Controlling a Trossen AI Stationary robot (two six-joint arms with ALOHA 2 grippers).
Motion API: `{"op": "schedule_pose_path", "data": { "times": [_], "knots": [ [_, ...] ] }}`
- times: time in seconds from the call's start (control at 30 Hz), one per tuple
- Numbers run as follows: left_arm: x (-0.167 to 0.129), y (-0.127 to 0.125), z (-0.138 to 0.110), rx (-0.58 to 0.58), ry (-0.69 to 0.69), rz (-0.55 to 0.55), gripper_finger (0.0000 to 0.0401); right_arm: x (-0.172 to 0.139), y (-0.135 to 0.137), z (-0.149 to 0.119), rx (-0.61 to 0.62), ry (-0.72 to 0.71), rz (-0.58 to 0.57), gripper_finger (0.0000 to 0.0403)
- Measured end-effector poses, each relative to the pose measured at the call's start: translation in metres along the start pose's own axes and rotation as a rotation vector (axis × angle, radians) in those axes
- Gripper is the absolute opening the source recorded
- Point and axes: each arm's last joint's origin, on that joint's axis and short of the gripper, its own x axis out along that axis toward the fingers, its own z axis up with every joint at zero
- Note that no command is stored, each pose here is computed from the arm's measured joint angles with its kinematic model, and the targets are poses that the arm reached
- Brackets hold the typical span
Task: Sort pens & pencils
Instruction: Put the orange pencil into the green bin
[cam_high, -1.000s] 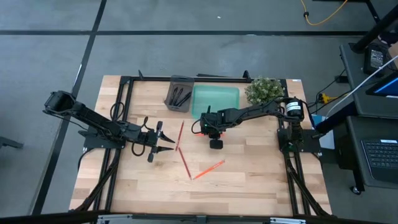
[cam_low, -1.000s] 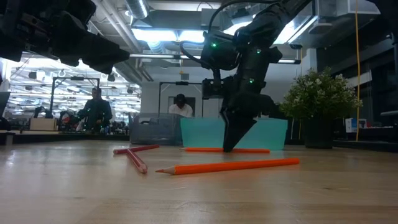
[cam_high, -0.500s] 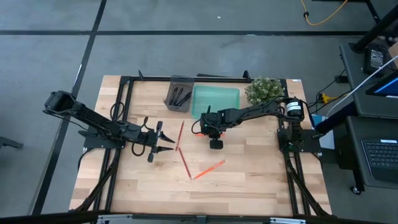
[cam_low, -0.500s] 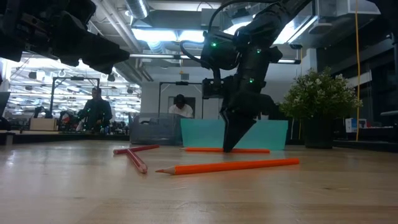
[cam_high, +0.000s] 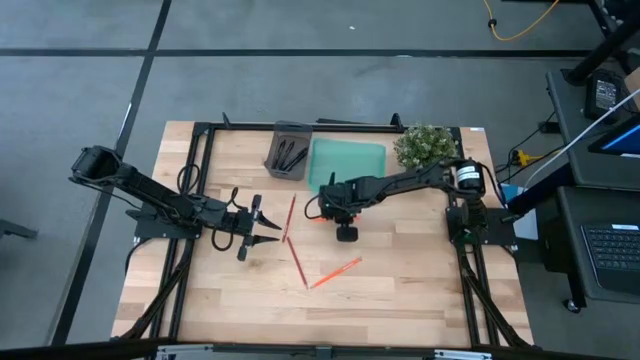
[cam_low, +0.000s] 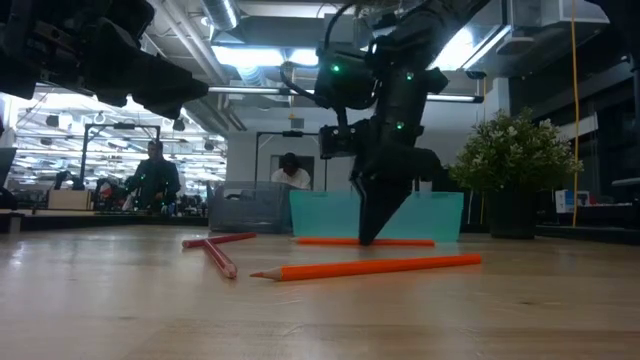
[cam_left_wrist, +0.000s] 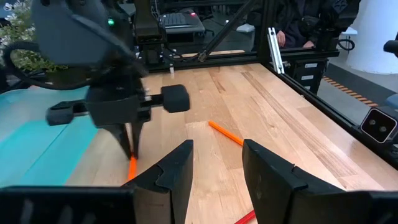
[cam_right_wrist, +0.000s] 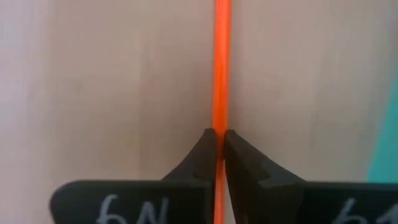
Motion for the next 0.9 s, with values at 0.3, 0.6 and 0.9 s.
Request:
{"op": "schedule_pose_path", "data": {
  "times": [0.3, 0.6, 0.9],
  "knots": [
    [0.0, 0.0, 0.0, 0.0, 0.0, 0.0, 0.0132, -0.005, 0.015, 0.006, -0.037, 0.009, 0.014, 0.0016],
    [0.0, 0.0, 0.0, -0.001, 0.0, 0.0, 0.0132, -0.006, 0.022, 0.007, -0.046, 0.003, 0.011, 0.0005],
    [0.0, 0.0, 0.0, -0.003, 0.0, 0.0, 0.0132, -0.007, 0.023, 0.008, -0.012, -0.003, 0.052, 0.0019]
  ]
}}
